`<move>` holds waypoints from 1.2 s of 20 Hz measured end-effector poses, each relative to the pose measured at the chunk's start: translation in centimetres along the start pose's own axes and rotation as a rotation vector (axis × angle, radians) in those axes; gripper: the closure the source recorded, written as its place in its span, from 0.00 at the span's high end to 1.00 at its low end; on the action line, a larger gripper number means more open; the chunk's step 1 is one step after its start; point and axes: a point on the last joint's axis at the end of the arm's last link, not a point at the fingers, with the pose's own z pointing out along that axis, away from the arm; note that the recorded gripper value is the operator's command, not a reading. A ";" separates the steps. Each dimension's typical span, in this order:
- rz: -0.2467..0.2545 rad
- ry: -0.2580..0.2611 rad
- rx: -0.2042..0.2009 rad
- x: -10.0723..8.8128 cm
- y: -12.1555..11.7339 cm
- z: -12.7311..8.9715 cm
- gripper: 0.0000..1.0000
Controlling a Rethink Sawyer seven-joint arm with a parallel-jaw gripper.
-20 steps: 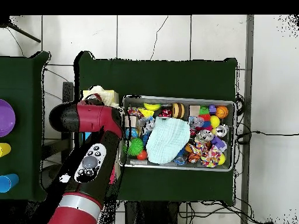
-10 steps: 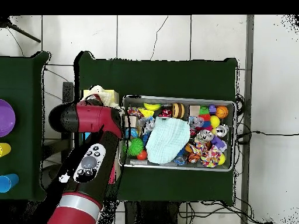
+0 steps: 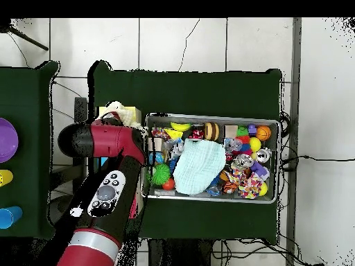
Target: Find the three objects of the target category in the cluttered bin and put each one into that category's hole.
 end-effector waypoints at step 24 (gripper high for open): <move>0.046 0.030 -0.008 -0.1 -0.3 -1.3 1.00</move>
